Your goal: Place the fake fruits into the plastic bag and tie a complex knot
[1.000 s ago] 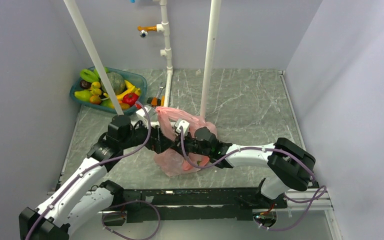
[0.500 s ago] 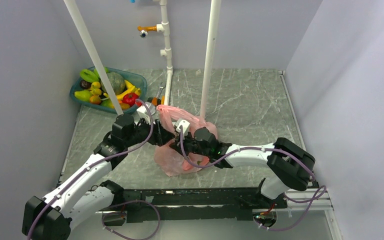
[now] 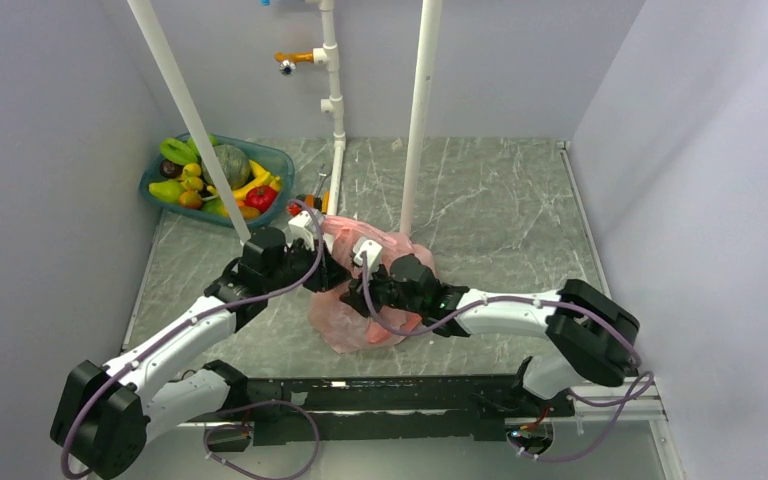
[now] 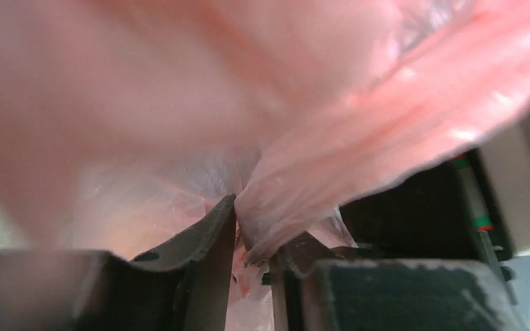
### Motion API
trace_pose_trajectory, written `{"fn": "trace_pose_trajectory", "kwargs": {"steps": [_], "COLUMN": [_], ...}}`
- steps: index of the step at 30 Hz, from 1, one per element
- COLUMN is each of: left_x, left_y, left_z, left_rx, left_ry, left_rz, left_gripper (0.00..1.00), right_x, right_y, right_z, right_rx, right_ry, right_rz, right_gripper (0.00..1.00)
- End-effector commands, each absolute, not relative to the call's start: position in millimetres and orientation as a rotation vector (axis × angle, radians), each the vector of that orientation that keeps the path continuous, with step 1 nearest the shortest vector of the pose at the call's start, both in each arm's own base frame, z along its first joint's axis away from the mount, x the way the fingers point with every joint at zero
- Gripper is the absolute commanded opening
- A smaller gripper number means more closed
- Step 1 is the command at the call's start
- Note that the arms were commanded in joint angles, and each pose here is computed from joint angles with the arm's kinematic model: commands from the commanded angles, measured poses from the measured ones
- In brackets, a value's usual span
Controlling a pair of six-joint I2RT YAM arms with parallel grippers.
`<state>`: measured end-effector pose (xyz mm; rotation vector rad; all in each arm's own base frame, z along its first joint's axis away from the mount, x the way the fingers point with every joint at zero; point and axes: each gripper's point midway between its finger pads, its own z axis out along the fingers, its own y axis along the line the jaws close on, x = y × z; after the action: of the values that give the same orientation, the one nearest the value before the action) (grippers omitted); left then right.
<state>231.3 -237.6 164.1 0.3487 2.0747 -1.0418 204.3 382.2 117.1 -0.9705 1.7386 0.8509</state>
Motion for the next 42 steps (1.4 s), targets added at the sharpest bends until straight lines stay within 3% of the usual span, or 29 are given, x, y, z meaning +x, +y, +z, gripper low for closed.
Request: {"fn": "trace_pose_trajectory", "kwargs": {"steps": [1, 4, 10, 17, 29, 31, 32, 36, 38, 42], "left_x": [227, 221, 216, 214, 213, 214, 215, 230, 241, 261], "left_y": [-242, -235, -232, -235, -238, -237, -235, -228, -228, -234], "left_z": [201, 203, 213, 212, 204, 202, 201, 200, 204, 218], "left_rx": [0.51, 0.608, 0.792, 0.962, 1.125, 1.135, 1.135, 1.115, 1.125, 1.175], "left_ry": [1.935, 1.92, 1.822, 1.746, 1.668, 1.669, 1.67, 1.674, 1.659, 1.584], "left_rz": [-1.067, -1.028, -1.021, -0.991, -0.963, -0.945, -0.933, -0.879, -0.849, -0.832], "left_gripper": [0.19, 0.0, 0.0, 0.0, 0.0, 0.0, 0.0, 0.0, 0.0, 0.0], "right_x": [201, 192, 176, 222, 252, 256, 253, 228, 215, 198], "right_y": [380, 362, 317, 266, 277, 276, 276, 276, 280, 292], "right_z": [180, 201, 241, 293, 217, 203, 197, 190, 190, 192], "right_rx": [-0.98, -1.053, -1.287, -1.199, -1.44, -1.448, -1.454, -1.445, -1.409, -1.281], "right_ry": [1.596, 1.56, 1.534, 1.556, 1.606, 1.622, 1.631, 1.657, 1.672, 1.723], "right_rz": [0.884, 0.885, 0.921, 0.872, 0.985, 0.974, 0.984, 1.081, 1.085, 1.047], "right_gripper": [0.49, 0.69, 0.92, 0.95, 0.93, 0.86, 0.76, 0.19, 0.0, 0.0]}}
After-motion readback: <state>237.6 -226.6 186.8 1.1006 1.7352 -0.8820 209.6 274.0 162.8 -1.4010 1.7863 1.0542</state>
